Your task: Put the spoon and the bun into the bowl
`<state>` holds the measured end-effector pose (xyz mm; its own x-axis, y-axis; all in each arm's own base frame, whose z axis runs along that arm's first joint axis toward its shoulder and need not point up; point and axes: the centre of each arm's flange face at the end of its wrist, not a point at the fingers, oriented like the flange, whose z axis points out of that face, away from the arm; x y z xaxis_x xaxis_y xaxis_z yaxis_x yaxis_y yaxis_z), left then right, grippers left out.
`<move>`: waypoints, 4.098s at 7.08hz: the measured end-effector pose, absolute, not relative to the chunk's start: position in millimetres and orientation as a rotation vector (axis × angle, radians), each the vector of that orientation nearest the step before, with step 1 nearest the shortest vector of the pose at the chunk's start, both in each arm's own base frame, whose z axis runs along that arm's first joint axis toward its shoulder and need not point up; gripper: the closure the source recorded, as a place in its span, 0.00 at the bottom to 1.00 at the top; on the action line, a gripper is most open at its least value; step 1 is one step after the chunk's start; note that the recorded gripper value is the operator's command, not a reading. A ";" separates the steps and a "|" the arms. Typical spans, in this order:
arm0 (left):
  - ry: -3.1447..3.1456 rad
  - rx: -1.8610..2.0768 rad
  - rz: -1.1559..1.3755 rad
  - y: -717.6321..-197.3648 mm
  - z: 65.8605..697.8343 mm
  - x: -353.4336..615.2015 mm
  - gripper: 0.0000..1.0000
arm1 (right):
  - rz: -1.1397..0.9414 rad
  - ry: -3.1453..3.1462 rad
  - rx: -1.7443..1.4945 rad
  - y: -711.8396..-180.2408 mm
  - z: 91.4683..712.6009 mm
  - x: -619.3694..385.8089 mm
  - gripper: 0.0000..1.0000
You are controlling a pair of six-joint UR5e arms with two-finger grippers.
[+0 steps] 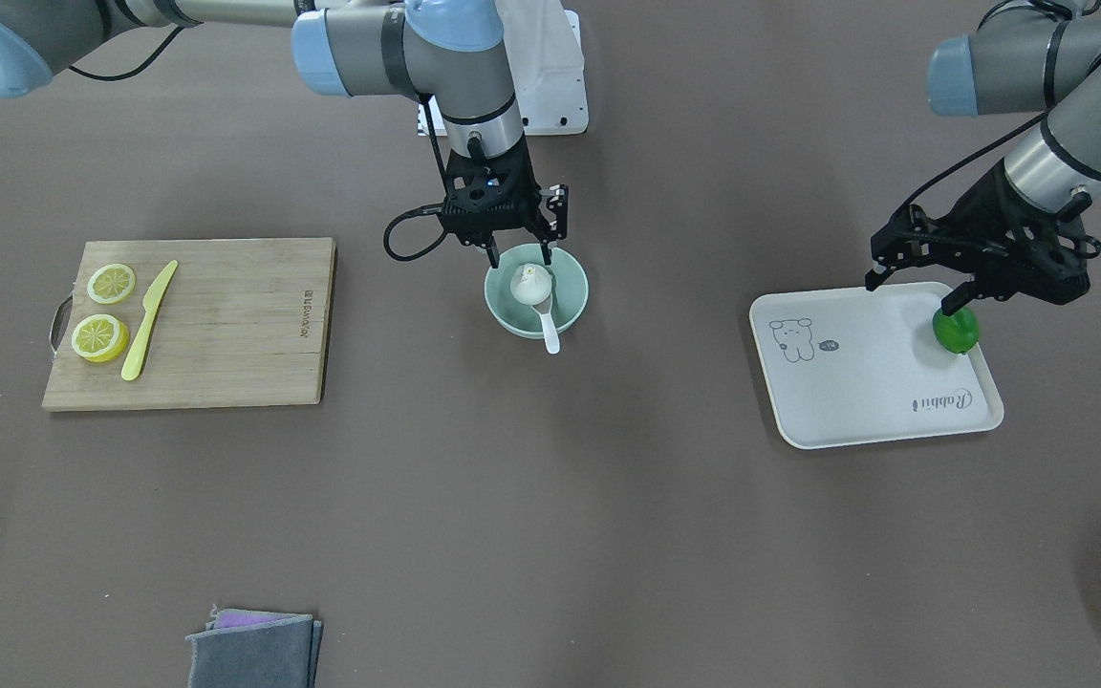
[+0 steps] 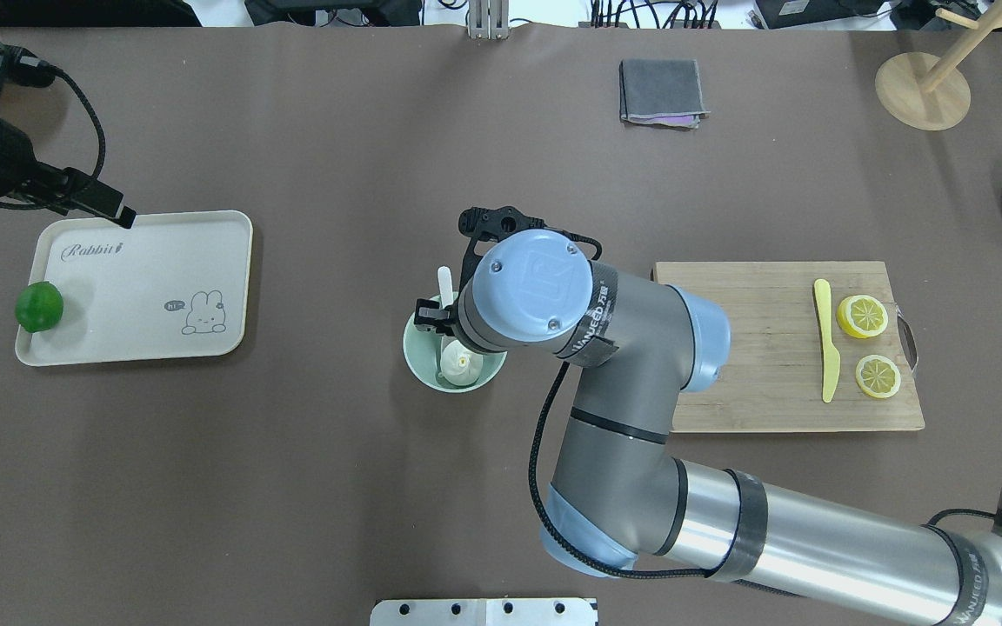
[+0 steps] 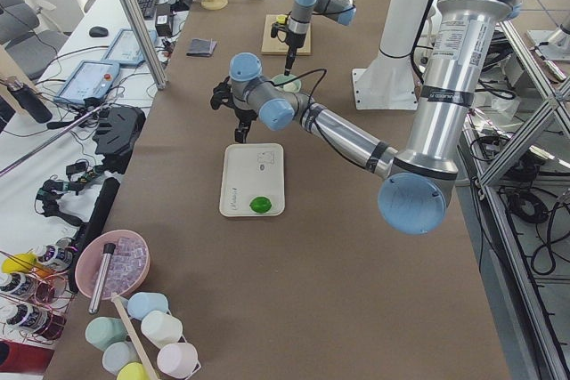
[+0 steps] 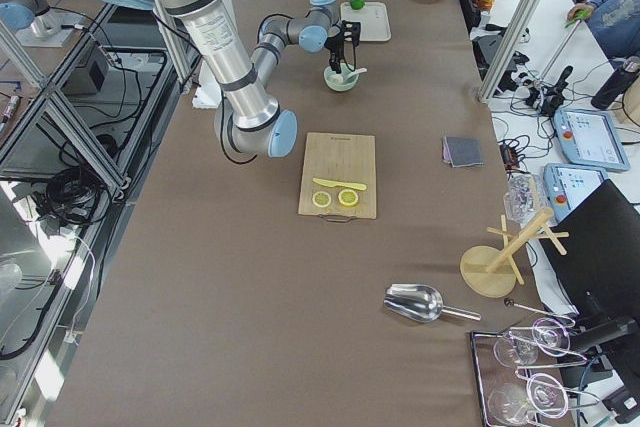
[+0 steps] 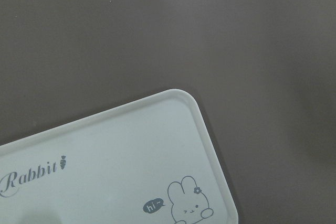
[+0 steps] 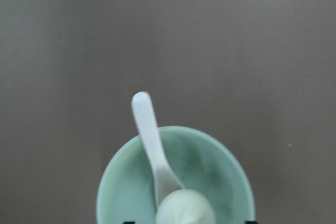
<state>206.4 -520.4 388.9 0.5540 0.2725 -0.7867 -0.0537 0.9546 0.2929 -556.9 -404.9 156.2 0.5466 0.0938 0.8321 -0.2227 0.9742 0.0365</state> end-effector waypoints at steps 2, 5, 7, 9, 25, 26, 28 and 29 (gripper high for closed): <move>0.933 0.263 0.181 -527.7 410.0 174.7 0.03 | 0.104 -0.960 0.118 -442.3 232.8 -434.9 0.00; 0.775 0.276 0.263 -524.7 489.3 36.7 0.03 | -0.095 -0.846 0.165 -478.2 394.3 -206.5 0.00; 0.727 0.245 0.313 -503.6 529.7 -35.0 0.02 | -0.181 -0.807 0.197 -476.6 484.8 -81.4 0.00; 0.720 0.230 0.308 -464.4 576.2 -63.1 0.02 | -0.219 -0.791 0.220 -467.5 553.5 6.5 0.00; 0.825 0.235 0.199 -438.2 627.8 -94.5 0.02 | -0.193 -0.779 0.205 -454.9 579.6 71.4 0.00; 0.823 0.245 0.204 -437.3 628.5 -94.5 0.02 | -0.189 -0.784 0.211 -453.9 576.1 72.3 0.00; 0.823 0.245 0.206 -431.5 632.2 -94.0 0.02 | -0.174 -0.790 0.234 -448.9 566.9 80.5 0.00; 0.822 0.243 0.204 -429.6 634.1 -94.0 0.02 | -0.166 -0.790 0.242 -440.1 562.9 84.3 0.00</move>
